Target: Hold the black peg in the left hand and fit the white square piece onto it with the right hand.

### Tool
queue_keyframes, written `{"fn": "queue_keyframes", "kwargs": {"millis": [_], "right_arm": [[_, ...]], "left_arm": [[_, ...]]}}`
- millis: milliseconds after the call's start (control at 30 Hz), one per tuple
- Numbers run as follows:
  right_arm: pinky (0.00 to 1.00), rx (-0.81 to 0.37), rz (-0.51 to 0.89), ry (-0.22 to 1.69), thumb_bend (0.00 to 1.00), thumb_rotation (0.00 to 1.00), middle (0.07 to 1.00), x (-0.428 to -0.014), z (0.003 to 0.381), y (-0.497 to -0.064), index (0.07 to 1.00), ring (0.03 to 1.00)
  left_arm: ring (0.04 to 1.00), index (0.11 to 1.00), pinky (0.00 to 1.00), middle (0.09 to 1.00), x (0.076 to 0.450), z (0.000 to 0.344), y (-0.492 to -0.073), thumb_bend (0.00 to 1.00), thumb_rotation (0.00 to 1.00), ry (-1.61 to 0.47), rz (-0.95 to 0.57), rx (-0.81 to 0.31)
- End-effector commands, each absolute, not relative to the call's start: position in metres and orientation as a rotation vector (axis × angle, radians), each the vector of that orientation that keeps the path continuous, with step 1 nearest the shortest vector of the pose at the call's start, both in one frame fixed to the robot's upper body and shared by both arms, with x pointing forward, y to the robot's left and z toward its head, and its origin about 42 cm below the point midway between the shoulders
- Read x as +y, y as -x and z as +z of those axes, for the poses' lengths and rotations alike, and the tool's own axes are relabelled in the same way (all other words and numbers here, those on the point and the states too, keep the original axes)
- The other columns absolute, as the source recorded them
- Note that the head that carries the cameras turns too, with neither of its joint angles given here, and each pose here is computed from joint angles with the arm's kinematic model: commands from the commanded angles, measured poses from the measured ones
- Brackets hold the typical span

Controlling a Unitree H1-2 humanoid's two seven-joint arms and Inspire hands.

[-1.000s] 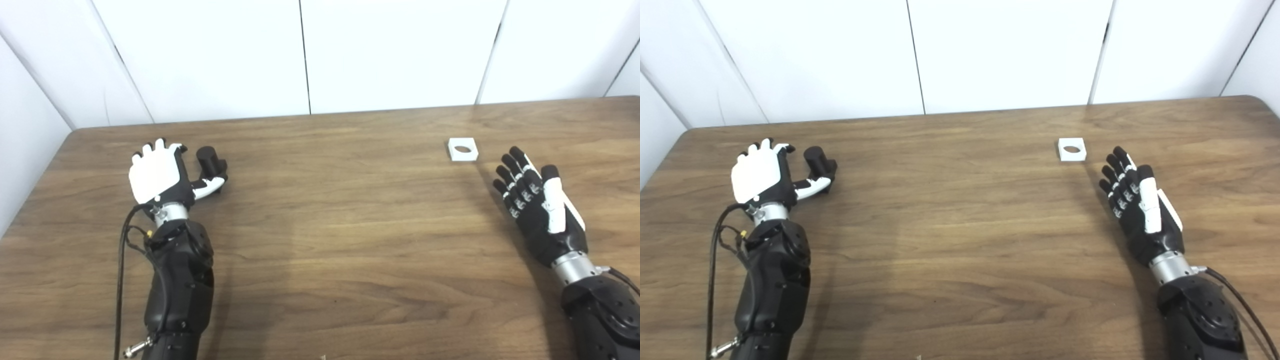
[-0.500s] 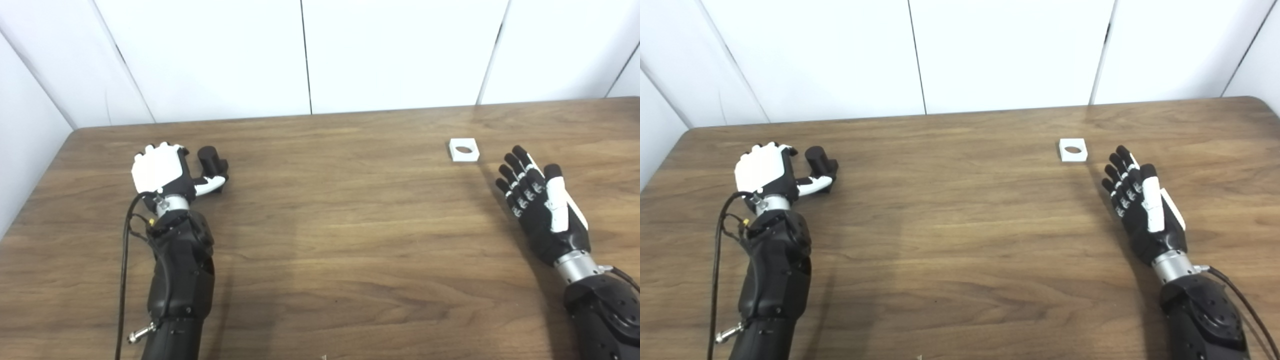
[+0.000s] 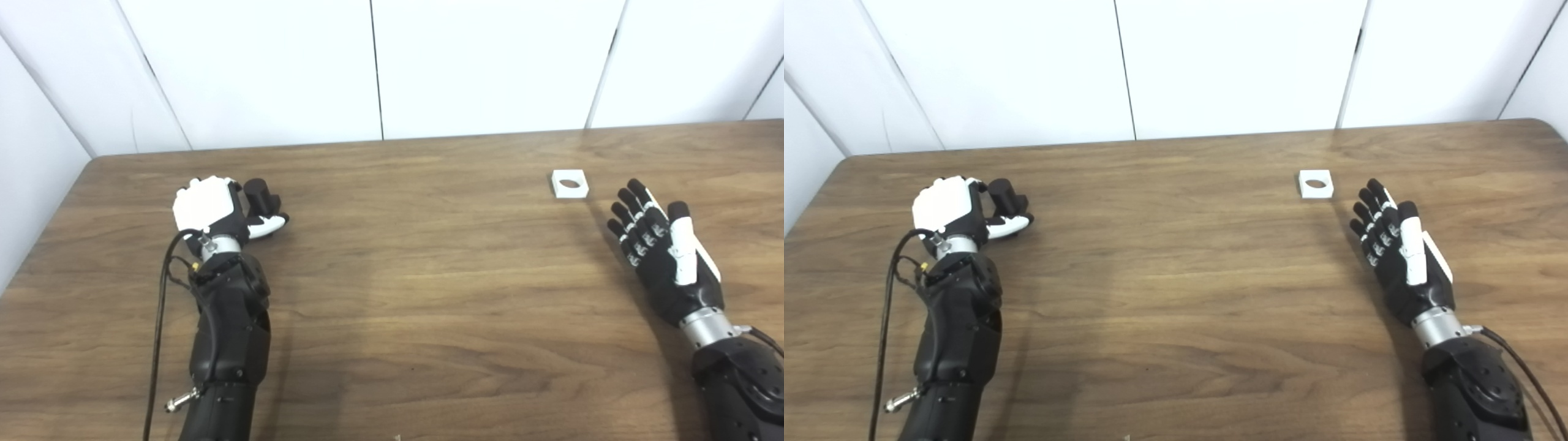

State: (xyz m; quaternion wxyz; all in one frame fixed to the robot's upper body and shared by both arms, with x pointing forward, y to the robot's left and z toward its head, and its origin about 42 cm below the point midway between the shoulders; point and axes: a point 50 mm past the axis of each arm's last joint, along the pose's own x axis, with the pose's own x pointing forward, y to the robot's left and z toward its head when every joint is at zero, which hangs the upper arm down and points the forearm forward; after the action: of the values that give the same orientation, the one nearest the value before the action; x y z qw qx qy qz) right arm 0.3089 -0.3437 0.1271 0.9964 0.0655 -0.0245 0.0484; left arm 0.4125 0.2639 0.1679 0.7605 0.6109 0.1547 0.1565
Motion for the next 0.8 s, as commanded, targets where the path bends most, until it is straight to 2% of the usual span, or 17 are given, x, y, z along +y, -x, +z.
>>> {"fn": "queue_keyframes", "kwargs": {"millis": [0,767], "right_arm": [[1.00,0.041,0.070,-0.171,0.66,0.93,1.000,-0.3428,0.0889,-0.2866,1.000,1.000],[1.00,0.043,0.072,-0.164,0.70,0.92,1.000,-0.3475,0.0898,-0.2865,1.000,1.000]], "left_arm": [[1.000,0.803,1.00,0.944,0.2594,0.1981,-0.4281,0.79,0.51,-1.347,0.403,0.260],[1.000,0.710,1.00,0.927,0.2590,0.1885,-0.4338,0.77,0.42,-1.354,0.380,0.303]]}}
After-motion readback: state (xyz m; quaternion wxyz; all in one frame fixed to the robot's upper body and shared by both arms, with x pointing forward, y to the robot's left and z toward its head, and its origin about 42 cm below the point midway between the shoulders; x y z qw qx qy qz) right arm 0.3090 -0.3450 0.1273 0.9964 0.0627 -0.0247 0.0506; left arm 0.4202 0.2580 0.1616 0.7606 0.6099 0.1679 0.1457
